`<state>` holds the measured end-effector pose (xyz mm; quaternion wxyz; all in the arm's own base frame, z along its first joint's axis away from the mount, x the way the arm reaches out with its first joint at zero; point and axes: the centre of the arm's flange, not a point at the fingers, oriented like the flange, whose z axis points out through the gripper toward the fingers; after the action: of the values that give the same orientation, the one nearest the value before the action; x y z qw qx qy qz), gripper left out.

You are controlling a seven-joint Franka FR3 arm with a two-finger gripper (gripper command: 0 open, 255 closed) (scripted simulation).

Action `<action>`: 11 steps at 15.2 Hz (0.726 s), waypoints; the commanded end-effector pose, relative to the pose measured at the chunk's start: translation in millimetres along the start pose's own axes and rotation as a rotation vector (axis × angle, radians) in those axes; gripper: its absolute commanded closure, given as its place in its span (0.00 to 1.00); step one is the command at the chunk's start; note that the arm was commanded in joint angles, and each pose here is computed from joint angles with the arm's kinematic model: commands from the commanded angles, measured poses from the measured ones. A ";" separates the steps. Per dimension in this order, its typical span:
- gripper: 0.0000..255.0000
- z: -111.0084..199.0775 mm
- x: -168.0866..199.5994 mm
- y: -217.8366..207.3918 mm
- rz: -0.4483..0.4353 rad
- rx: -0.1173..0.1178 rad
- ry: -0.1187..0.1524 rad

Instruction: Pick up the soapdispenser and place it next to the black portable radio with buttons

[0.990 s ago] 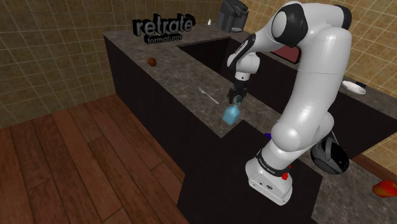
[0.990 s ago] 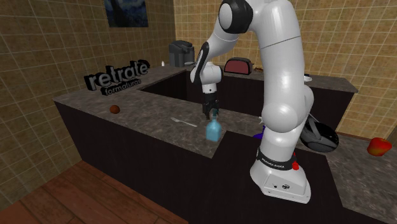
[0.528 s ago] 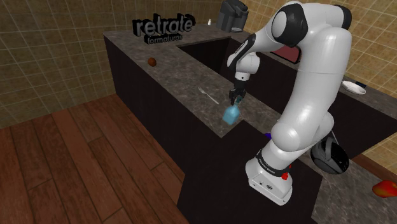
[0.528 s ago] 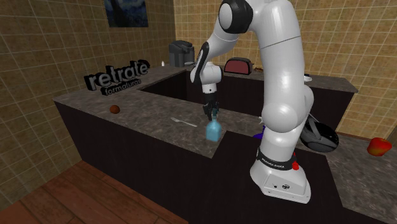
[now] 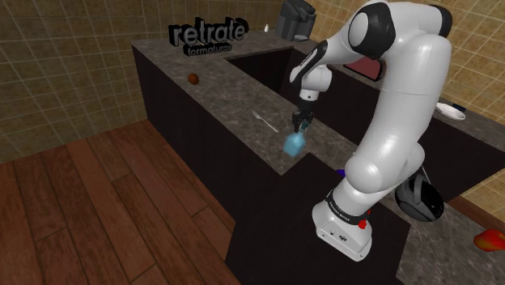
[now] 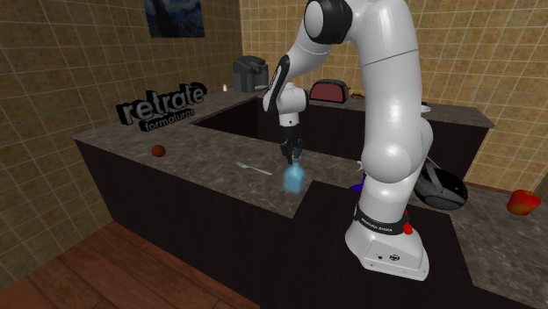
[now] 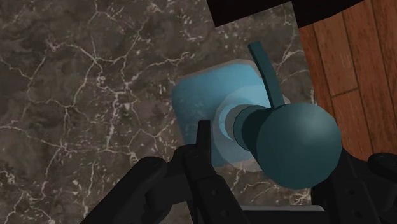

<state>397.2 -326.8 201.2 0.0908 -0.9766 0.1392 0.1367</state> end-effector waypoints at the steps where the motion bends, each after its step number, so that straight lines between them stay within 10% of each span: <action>1: 1.00 -9.8 -2.8 -1.2 0.000 0.000 0.000; 11: 1.00 -59.8 -18.2 -8.5 0.000 0.000 0.000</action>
<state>397.9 -327.5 258.7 0.0908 -0.9766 0.1392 0.1365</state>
